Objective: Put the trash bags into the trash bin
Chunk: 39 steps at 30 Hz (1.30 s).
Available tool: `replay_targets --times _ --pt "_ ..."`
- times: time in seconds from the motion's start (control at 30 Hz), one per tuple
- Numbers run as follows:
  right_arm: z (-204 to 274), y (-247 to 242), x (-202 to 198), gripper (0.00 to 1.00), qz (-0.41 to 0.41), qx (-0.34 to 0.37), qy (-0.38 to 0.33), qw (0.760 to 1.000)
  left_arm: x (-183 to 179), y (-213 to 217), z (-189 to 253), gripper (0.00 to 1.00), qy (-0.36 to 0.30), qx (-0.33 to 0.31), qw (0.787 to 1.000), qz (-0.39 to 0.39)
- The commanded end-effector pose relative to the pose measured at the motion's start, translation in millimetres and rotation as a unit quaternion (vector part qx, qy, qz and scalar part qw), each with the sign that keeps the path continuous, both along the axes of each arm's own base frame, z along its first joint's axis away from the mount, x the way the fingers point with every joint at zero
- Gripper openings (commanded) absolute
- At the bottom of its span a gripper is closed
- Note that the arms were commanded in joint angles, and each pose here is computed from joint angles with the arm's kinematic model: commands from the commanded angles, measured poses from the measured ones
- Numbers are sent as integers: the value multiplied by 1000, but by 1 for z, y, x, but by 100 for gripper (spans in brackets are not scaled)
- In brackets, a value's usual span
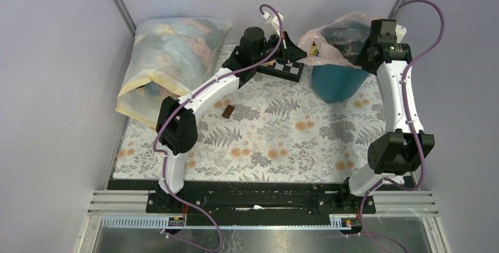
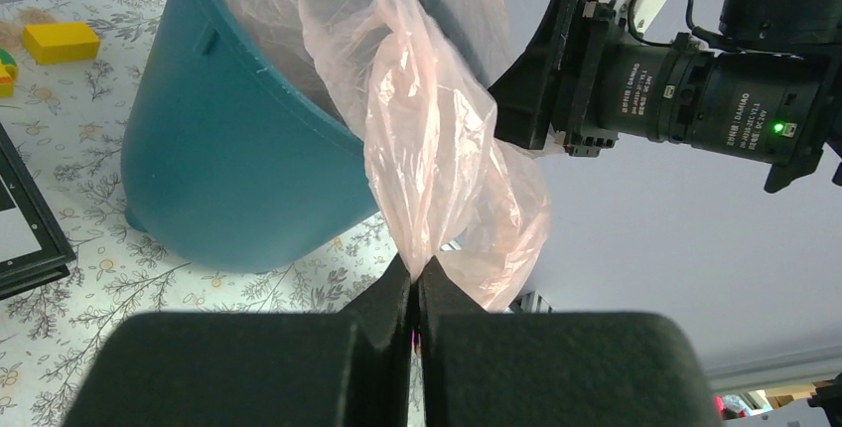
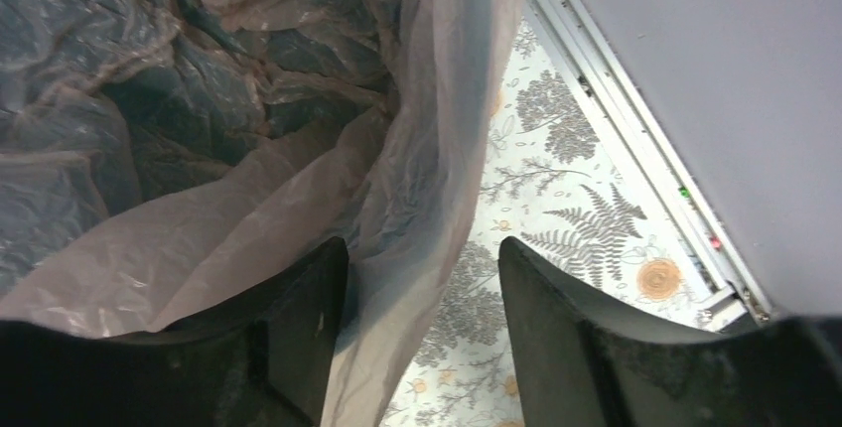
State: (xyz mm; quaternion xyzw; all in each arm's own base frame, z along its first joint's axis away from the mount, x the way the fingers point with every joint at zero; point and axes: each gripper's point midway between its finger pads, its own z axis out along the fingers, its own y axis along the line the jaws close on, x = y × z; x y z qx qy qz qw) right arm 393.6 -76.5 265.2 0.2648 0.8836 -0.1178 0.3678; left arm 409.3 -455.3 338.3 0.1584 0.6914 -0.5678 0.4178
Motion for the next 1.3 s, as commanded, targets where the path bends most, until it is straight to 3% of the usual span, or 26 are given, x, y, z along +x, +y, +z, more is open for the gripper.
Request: replay_targets --times 0.0,0.33,0.6,0.73,0.9,1.13,1.27 --pt "2 3 7 60 -5 16 -18 1000 -11 10 44 0 -50 -28 998 -7" --pt "-9 9 21 42 -9 41 -22 999 -14 13 44 0 -45 -29 999 -2" --pt "9 13 21 7 -4 50 -40 998 -20 18 51 0 -44 -28 999 -1" --pt "26 14 8 1 7 46 -41 998 -30 25 63 0 -38 -31 999 -1" --pt "34 29 -10 0 43 68 -30 996 -61 42 85 0 -19 -40 999 -19" --pt "47 95 -34 0 129 196 -73 969 -110 83 103 0 -26 -35 999 -10" --pt "60 138 -50 0 157 227 -118 954 -129 108 104 0 -32 -24 999 16"
